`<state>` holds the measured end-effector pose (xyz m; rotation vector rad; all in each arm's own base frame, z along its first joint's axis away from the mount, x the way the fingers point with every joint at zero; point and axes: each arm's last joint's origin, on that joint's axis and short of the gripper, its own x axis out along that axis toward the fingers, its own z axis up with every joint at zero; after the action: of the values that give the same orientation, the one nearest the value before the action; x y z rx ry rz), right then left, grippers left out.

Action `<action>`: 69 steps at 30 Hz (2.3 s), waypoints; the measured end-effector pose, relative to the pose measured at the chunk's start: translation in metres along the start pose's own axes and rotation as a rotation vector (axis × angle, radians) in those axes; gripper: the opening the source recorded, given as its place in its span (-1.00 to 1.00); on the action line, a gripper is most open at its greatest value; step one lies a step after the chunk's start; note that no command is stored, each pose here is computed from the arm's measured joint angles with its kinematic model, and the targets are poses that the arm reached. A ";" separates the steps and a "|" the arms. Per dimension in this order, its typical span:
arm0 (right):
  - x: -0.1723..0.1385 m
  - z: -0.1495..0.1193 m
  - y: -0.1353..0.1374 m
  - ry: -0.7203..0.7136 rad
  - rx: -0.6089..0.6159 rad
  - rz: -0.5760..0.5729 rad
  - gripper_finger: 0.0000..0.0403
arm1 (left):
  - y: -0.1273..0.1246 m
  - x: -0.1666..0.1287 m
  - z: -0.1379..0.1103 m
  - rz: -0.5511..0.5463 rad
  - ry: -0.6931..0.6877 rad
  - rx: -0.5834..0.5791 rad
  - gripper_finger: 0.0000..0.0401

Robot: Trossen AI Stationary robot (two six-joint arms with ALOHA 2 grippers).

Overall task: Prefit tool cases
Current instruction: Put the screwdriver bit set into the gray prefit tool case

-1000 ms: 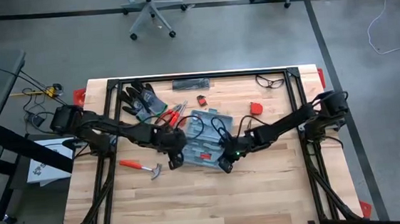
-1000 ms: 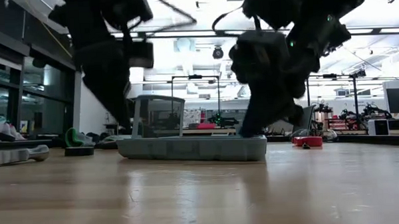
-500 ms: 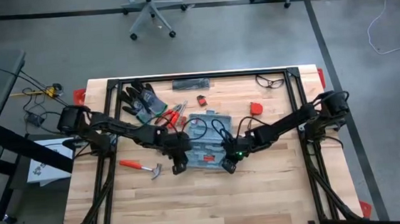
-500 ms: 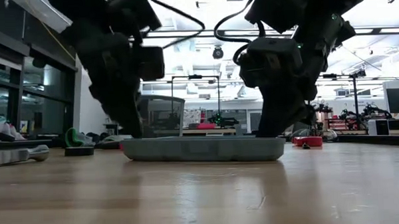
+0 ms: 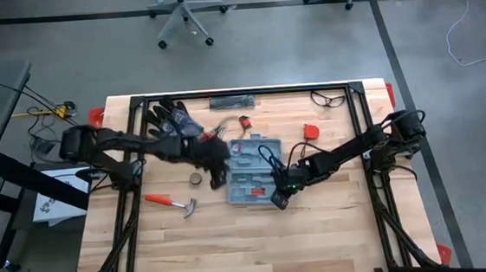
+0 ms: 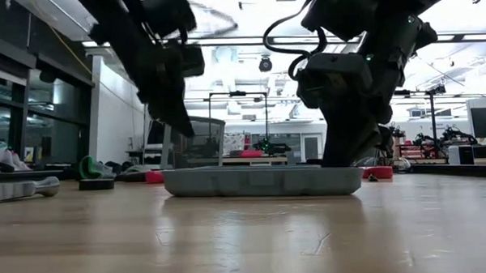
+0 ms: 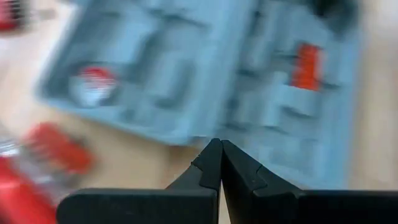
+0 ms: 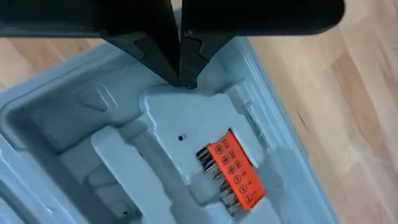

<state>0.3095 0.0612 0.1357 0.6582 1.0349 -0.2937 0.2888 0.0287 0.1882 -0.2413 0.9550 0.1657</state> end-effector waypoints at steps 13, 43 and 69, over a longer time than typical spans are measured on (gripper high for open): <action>0.000 0.002 -0.001 -0.003 0.033 0.003 -1.00 | 0.102 0.012 -0.001 0.079 0.027 -0.154 -1.00; 0.000 0.001 -0.002 0.012 0.033 0.005 -1.00 | 0.009 0.034 -0.036 -0.245 0.400 0.006 -1.00; 0.000 0.001 -0.002 -0.002 0.033 -0.007 -1.00 | -0.054 -0.033 -0.052 0.113 0.218 -0.350 -0.85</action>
<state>0.3095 0.0589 0.1354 0.6838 1.0328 -0.3179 0.2425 -0.0389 0.1939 -0.5359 1.1546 0.4185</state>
